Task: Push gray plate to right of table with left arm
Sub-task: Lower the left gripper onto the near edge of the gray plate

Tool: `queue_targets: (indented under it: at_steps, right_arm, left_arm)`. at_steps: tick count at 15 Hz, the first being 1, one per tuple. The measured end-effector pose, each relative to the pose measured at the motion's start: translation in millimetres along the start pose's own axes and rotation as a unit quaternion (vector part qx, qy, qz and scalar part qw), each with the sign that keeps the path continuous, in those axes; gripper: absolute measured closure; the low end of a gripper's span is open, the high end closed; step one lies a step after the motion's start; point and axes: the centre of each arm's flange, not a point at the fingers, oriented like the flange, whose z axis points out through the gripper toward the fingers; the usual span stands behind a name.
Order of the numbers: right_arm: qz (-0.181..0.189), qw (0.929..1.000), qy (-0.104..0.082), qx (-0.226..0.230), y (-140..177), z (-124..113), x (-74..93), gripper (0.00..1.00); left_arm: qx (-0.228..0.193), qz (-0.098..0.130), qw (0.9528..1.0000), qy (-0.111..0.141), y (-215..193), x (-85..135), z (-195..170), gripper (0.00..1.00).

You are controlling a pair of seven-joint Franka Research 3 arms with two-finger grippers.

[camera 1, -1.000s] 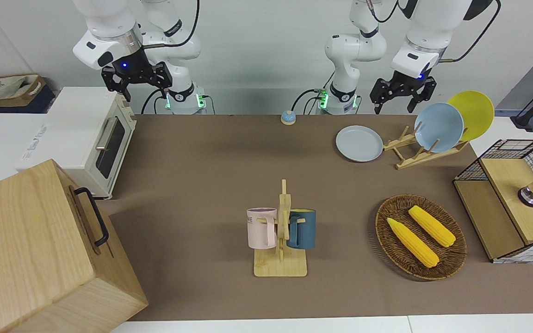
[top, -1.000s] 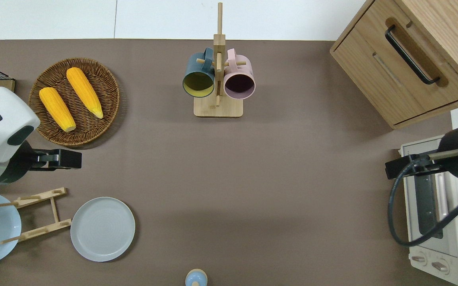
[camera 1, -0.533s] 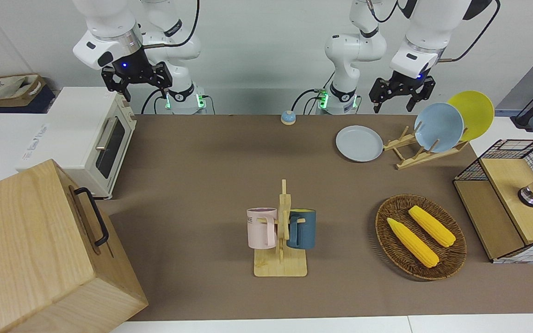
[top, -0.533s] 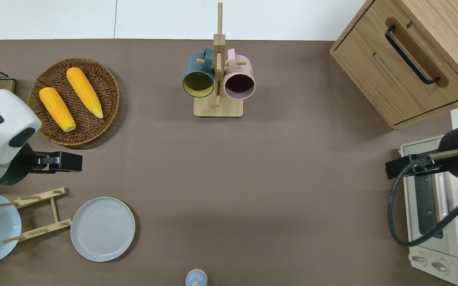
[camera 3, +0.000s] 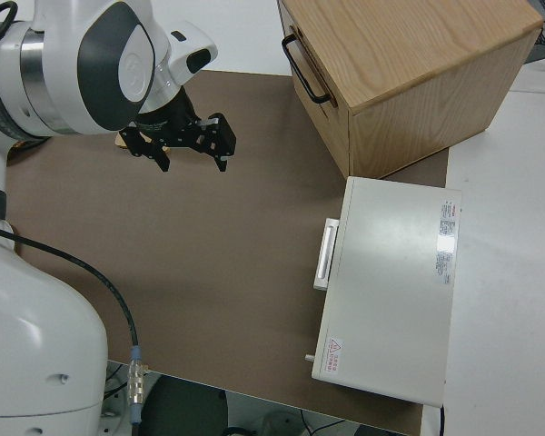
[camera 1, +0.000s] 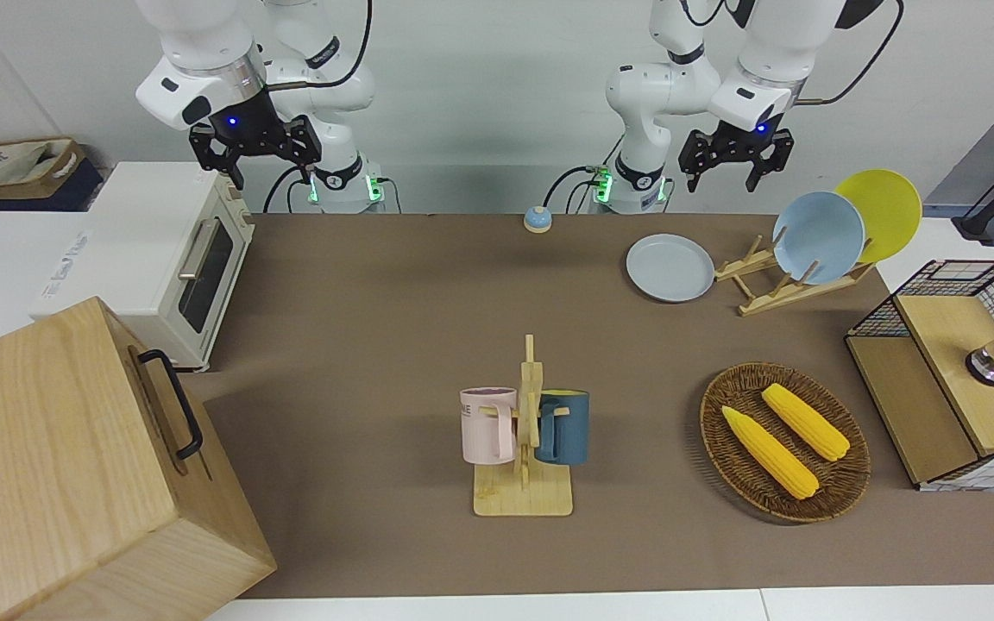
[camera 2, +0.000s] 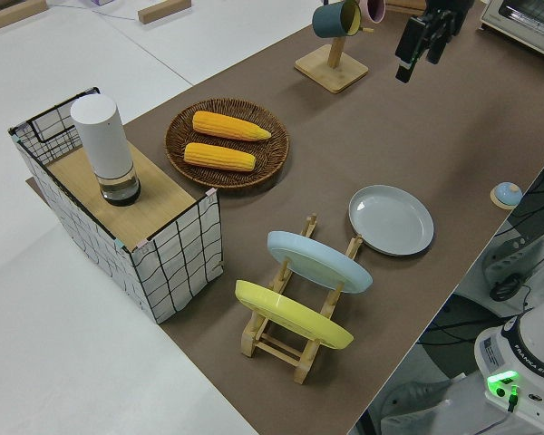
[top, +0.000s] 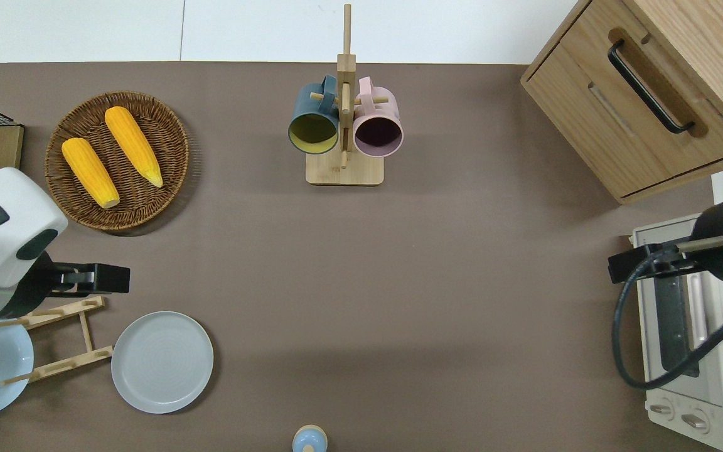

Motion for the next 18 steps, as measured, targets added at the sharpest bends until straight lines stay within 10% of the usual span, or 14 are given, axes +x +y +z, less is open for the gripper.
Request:
queue_targets:
  at_steps: [9,18]
  right_arm:
    - [0.000,1.0000,0.000,0.000,0,0,0.0,0.01]
    - [0.000,1.0000,0.000,0.000,0,0,0.0,0.01]
  left_arm:
    - [-0.002,0.084,0.9964,0.012,-26,-17,107,0.00]
    - [0.008,0.108,0.9934,0.040,-47,-34,204,0.00]
